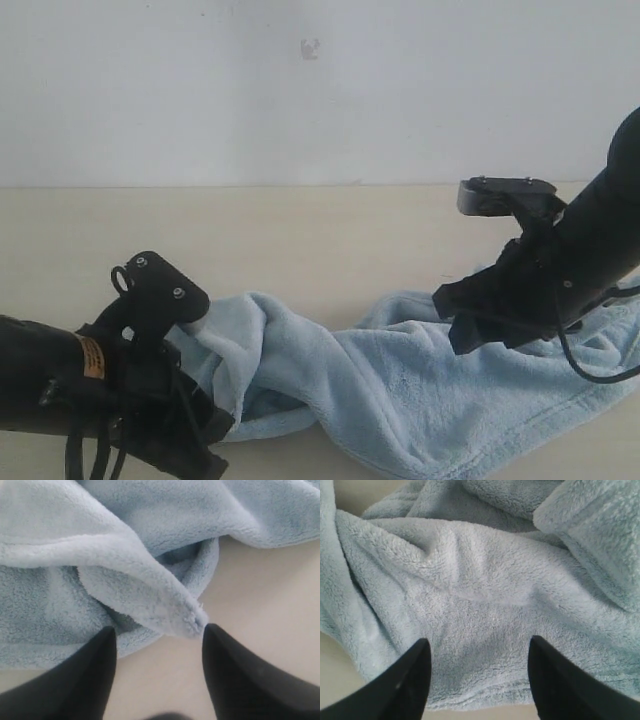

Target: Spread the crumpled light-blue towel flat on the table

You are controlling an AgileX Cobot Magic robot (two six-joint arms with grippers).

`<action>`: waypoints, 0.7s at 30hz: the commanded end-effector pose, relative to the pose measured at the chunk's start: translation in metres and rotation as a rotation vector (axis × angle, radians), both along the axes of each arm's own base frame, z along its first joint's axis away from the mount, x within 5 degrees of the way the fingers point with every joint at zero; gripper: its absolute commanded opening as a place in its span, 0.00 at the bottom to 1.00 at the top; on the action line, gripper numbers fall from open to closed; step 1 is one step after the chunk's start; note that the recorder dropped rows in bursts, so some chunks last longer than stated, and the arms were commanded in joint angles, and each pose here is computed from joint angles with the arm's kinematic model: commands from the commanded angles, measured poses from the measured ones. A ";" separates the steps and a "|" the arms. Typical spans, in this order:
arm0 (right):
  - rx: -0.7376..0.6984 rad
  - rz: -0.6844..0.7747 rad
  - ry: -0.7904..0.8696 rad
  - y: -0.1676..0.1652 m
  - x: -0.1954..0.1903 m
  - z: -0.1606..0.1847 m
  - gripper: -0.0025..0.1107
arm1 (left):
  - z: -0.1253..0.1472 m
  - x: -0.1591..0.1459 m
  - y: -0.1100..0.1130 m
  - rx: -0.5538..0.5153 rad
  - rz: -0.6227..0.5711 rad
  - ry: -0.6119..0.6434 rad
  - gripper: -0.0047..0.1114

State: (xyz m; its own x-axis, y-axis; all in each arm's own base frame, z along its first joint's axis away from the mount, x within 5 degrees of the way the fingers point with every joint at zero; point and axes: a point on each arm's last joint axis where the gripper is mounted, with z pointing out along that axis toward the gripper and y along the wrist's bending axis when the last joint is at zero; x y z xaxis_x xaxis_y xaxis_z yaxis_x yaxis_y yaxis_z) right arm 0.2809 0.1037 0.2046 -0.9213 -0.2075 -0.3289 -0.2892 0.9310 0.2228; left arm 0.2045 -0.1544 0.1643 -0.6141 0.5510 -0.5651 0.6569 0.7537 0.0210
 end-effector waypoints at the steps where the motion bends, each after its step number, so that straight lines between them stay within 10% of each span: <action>1: 0.018 -0.020 -0.033 0.001 0.003 0.001 0.51 | -0.007 0.004 -0.004 0.033 -0.059 -0.027 0.55; 11: 0.021 -0.028 -0.051 0.001 0.005 0.001 0.51 | -0.010 0.021 -0.016 -0.027 0.033 -0.013 0.66; 21: 0.020 -0.026 -0.051 0.001 0.005 0.001 0.51 | -0.012 0.021 -0.015 0.029 -0.040 -0.026 0.08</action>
State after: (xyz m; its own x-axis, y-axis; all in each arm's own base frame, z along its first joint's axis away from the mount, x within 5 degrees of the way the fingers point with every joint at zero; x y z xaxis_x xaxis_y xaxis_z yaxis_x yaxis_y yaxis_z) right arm 0.2859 0.1048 0.2061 -0.9103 -0.1712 -0.3769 -0.2713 0.9344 0.2309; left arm 0.2252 -0.1689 0.1451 -0.6254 0.5558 -0.5477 0.6521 0.7578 0.0243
